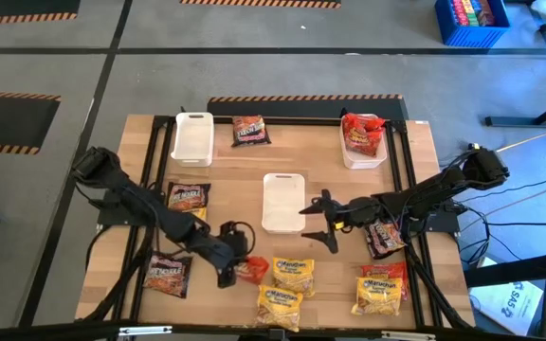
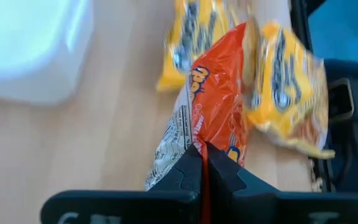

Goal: Sort Maruchan noodles
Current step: Put the orange noodle pack into the white right bin

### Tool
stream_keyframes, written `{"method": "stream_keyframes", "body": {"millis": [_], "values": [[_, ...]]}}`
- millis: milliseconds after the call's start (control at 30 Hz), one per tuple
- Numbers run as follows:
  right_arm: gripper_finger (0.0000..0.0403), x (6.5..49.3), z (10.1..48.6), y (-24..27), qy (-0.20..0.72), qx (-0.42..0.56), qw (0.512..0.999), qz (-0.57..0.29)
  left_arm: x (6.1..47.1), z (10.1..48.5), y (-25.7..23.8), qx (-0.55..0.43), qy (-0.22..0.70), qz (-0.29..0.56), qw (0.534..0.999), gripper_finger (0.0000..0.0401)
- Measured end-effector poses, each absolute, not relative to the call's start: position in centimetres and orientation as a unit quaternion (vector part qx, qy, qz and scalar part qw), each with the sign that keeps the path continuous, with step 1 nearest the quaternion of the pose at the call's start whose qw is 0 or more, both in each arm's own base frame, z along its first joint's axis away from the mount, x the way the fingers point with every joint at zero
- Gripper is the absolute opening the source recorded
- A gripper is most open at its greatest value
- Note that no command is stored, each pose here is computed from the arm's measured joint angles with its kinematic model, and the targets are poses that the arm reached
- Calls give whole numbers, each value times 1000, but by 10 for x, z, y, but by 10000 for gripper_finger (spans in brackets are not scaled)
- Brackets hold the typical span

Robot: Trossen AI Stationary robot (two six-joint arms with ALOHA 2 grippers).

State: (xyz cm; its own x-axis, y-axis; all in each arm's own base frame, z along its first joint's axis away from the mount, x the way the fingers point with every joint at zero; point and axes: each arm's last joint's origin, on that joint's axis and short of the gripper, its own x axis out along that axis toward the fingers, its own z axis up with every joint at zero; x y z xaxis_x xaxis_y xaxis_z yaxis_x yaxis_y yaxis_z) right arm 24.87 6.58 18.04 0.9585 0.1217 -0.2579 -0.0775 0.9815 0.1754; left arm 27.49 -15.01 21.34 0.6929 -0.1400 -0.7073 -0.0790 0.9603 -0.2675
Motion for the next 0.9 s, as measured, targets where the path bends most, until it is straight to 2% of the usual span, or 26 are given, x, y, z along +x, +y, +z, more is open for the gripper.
{"method": "stream_keyframes", "body": {"millis": [200,433,667,900], "values": [[321,249,182,67,130,91,985,71,288,247,-143,-92,374,17,923,0],[321,251,193,68,72,102,989,74,302,278,-132,-48,317,75,944,0],[321,251,197,68,54,106,990,80,309,284,-112,-22,291,150,945,0],[321,267,197,70,53,89,993,49,317,289,-100,-15,263,171,949,0]]}}
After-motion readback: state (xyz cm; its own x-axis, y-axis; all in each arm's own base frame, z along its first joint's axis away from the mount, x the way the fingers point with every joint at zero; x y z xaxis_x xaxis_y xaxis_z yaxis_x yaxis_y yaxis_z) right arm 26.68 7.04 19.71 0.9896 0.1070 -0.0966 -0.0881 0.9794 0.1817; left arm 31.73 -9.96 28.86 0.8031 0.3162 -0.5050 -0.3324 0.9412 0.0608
